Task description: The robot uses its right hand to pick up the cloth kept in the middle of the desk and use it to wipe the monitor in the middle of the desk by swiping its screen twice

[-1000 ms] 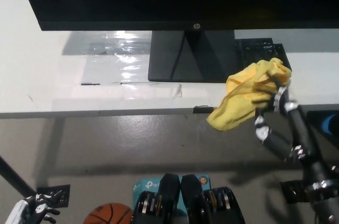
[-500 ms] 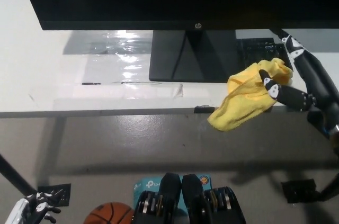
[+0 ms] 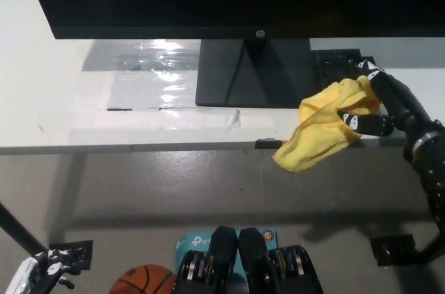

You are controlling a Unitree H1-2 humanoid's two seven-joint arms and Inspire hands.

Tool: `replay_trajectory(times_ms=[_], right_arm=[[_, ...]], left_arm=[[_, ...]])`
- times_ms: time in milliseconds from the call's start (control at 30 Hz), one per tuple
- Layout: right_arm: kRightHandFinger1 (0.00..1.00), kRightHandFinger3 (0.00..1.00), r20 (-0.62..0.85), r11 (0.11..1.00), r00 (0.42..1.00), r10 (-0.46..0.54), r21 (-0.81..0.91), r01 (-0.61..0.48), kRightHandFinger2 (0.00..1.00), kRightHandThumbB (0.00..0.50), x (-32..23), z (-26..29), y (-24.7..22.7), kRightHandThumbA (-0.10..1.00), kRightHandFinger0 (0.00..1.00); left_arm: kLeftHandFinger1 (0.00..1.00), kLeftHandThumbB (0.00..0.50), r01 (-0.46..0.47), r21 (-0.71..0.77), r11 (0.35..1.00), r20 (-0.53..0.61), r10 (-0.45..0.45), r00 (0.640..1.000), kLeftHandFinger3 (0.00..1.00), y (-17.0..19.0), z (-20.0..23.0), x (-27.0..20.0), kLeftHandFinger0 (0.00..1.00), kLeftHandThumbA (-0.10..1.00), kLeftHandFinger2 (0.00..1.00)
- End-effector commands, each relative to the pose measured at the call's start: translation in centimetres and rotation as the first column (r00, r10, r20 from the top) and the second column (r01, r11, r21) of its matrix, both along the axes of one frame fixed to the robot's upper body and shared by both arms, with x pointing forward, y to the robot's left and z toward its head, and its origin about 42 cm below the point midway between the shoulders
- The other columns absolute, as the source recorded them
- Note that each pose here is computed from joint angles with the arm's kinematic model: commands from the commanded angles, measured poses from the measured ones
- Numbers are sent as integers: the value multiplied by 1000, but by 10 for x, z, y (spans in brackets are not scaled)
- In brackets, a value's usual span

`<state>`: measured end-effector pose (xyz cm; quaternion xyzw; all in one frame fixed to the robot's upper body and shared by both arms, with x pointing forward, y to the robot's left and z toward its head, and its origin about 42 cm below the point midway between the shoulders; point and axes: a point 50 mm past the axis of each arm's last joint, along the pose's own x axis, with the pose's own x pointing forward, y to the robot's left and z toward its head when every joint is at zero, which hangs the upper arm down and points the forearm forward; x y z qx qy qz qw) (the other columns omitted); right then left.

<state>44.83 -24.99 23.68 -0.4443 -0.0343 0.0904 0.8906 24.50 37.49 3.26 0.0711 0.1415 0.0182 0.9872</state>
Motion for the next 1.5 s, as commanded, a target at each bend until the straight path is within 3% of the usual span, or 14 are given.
replay_trajectory(times_ms=[0, 367, 500, 667, 733, 767, 800, 833, 867, 933, 1000, 1067, 1233, 1467], right_arm=[[1000, 1000, 42, 1000, 999, -10, -26, 11, 1000, 441, 16, 21, 2, 626, 1000], [1000, 1000, -154, 997, 988, -5, -77, -7, 1000, 426, 22, -9, 9, 628, 1000], [1000, 1000, -253, 993, 968, -3, -116, -27, 1000, 357, 19, -11, 11, 453, 1000], [1000, 1000, -313, 989, 950, 14, -136, -59, 1000, 354, 16, -14, 12, 400, 1000], [1000, 1000, -304, 983, 953, 5, -173, -60, 1000, 223, 15, -16, 12, 345, 1000], [992, 1000, -271, 976, 962, 11, -207, -69, 1000, 40, 17, -17, 12, 167, 785], [520, 1000, -191, 972, 981, 19, -227, -63, 674, 24, 18, -18, 11, -13, 384], [390, 1000, -128, 971, 992, 9, -236, -39, 567, 13, 19, -20, 11, -83, 257], [131, 648, -39, 967, 999, -12, -256, 1, 297, 0, 20, -22, 12, -100, 12], [71, 334, 54, 961, 998, -25, -273, 39, 195, 0, 20, -25, 14, -100, 0], [98, 201, 116, 963, 993, -31, -263, 61, 223, 0, 19, -27, 15, -100, 0], [137, 523, 190, 966, 981, -27, -247, 74, 285, 114, 17, -27, 17, -100, 0], [184, 542, 248, 968, 968, -38, -231, 97, 348, 131, 16, -30, 19, -100, 0], [0, 515, 219, 986, 967, -130, -79, 150, 104, 119, 10, -38, 18, -100, 0]], left_arm=[[511, 188, 22, 37, 999, 55, -24, 998, 796, 8, 16, 9, 430, 425, 686], [510, 209, 27, 51, 998, 71, -31, 997, 796, 10, 23, 15, 416, 424, 679], [501, 212, 33, 52, 998, 79, -38, 996, 792, 11, 25, 18, 409, 425, 669], [499, 221, 33, 63, 997, 81, -38, 996, 797, 13, 27, 20, 398, 436, 678], [500, 216, 33, 61, 998, 92, -39, 995, 792, 13, 27, 21, 399, 435, 681], [497, 209, 34, 59, 998, 94, -39, 995, 784, 13, 27, 22, 393, 435, 676], [496, 211, 34, 58, 998, 91, -40, 995, 782, 13, 27, 22, 391, 437, 672], [497, 211, 34, 61, 998, 87, -39, 995, 783, 13, 28, 22, 392, 438, 672], [491, 212, 38, 62, 997, 95, -44, 995, 790, 13, 28, 22, 388, 450, 661], [494, 212, 38, 66, 997, 94, -44, 995, 795, 13, 28, 22, 398, 463, 664], [501, 212, 40, 65, 997, 96, -46, 994, 799, 13, 28, 21, 408, 467, 673], [509, 216, 39, 66, 997, 91, -45, 995, 801, 13, 28, 21, 416, 475, 682], [494, 212, 41, 67, 997, 95, -48, 994, 799, 13, 28, 21, 398, 459, 673], [501, 223, 48, 53, 997, 89, -53, 995, 790, 9, 23, 17, 406, 458, 678]])
